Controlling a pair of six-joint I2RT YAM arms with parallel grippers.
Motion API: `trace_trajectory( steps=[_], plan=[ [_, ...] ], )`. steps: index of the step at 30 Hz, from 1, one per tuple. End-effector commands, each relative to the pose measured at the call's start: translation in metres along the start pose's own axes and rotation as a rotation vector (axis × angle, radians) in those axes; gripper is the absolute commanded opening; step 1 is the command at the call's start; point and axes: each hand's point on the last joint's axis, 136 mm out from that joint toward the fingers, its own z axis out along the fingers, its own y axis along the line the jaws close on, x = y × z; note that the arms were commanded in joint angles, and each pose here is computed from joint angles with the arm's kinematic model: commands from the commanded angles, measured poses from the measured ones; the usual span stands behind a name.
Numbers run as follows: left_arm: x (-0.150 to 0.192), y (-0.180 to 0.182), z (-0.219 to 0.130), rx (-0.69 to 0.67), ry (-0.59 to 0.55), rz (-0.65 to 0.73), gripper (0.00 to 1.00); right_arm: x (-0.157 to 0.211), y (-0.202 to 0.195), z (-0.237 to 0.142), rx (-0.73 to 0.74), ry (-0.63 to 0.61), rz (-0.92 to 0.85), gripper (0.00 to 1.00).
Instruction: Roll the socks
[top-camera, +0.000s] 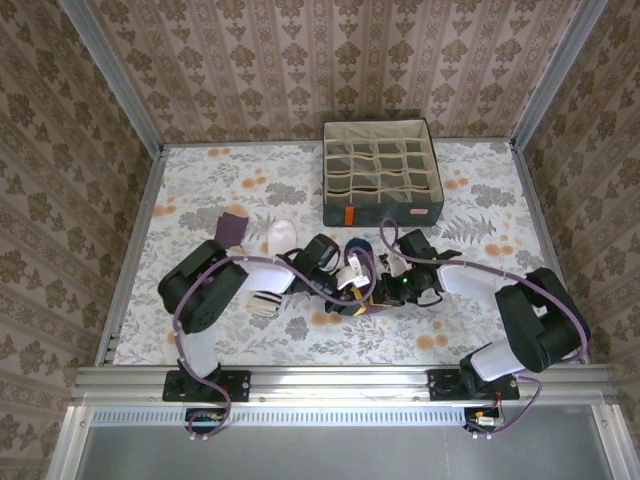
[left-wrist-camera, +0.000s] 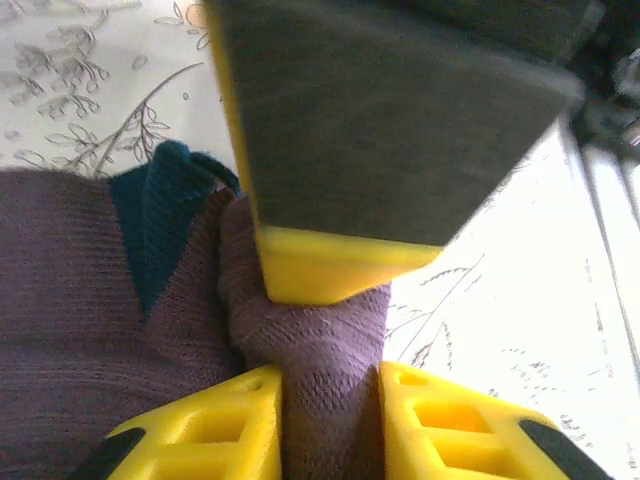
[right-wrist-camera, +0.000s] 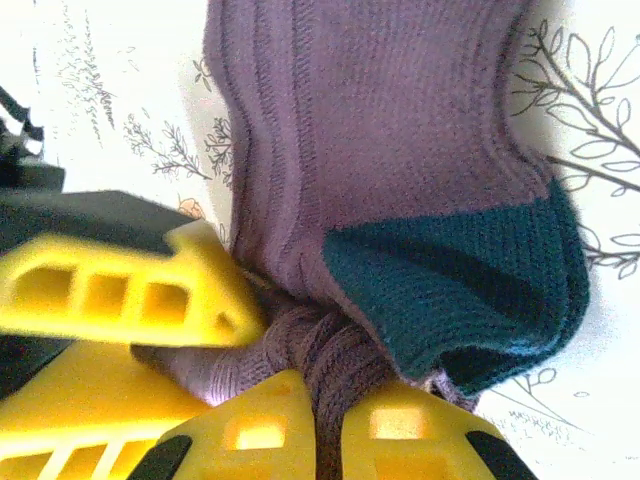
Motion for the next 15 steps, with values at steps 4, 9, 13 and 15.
trace_trajectory(
  steps=[4,9,13,15],
  plan=[
    [-0.02,0.0,-0.017,-0.319,-0.058,0.426,0.25,0.021,-0.034,0.007,0.156,0.108,0.076,0.05],
    [-0.029,-0.006,-0.02,-0.507,-0.03,0.637,0.31,0.022,-0.034,0.006,0.161,0.127,0.075,0.04],
    [-0.028,-0.012,-0.006,-0.529,0.041,0.752,0.38,0.023,-0.034,0.007,0.161,0.139,0.078,0.04],
    [-0.023,-0.011,0.004,-0.515,0.088,0.758,0.38,0.023,-0.034,0.007,0.159,0.142,0.08,0.04]
  ],
)
